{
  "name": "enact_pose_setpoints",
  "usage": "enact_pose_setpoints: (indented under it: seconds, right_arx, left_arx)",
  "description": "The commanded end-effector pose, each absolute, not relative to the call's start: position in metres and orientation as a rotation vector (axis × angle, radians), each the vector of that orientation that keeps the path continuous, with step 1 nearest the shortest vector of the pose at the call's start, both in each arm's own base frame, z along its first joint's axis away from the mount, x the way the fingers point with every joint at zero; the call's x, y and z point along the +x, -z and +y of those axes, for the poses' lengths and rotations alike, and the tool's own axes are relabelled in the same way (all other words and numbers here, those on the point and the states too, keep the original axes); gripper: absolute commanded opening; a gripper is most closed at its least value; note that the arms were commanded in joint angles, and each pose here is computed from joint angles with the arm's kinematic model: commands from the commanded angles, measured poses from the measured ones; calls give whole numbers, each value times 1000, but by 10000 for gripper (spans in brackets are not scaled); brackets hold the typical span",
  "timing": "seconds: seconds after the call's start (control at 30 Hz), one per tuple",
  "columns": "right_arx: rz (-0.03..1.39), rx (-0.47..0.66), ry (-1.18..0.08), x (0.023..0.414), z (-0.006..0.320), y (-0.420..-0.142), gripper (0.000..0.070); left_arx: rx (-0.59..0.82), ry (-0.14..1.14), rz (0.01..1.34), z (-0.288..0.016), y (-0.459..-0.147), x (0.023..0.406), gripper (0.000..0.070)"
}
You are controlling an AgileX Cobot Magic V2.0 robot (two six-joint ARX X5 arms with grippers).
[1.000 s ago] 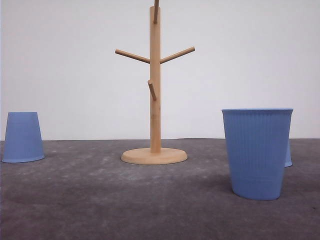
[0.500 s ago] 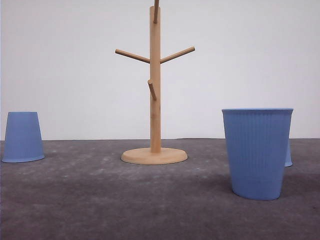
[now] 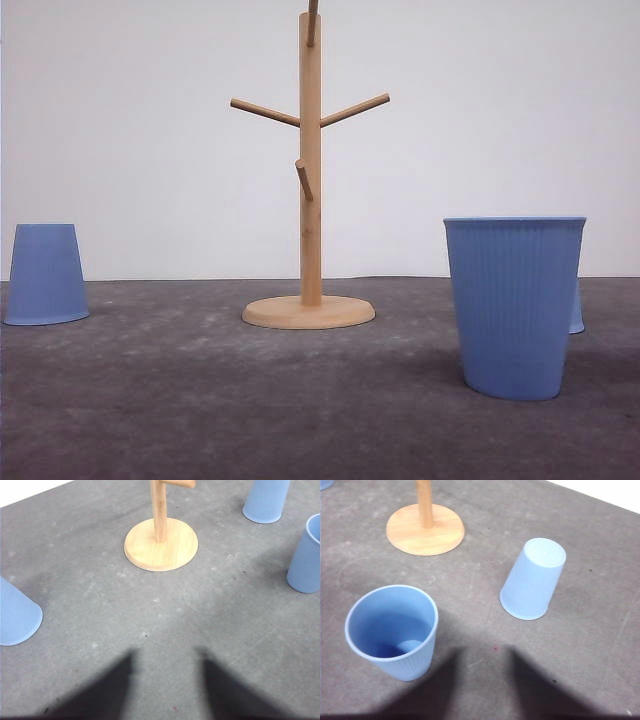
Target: Place three cups
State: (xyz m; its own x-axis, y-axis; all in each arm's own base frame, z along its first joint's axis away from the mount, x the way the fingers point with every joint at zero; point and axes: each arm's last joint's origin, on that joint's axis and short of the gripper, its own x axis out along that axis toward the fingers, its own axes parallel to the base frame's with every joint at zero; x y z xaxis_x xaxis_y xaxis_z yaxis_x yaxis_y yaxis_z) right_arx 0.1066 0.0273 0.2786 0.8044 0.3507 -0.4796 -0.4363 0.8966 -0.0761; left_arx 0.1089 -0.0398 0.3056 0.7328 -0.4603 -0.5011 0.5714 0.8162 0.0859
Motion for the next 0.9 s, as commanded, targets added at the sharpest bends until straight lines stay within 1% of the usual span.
enact_pose_setpoints:
  seconds: [0.0, 0.3, 0.37, 0.43, 0.5, 0.63, 0.87]
  right_arx:
    - [450, -199, -427, 107, 28, -284, 445]
    - [450, -192, -427, 107, 28, -284, 445]
    - [451, -191, -426, 107, 28, -284, 445]
    - [450, -191, -426, 107, 28, -284, 445]
    - [450, -191, -426, 107, 28, -284, 445]
    - [450, -191, -427, 107, 28, -284, 445]
    - [449, -190, -428, 107, 28, -284, 445]
  left_arx:
    - [209, 565, 476, -40, -311, 109, 408]
    - [186, 558, 483, -40, -311, 109, 405]
    - [125, 538, 501, -40, -311, 109, 399]
    - [56, 486, 521, -39, -310, 109, 393]
    - [1, 406, 534, -38, -311, 111, 394]
    - [-36, 263, 546, -36, -323, 119, 394]
    - [-36, 176, 649, -36, -352, 155, 401]
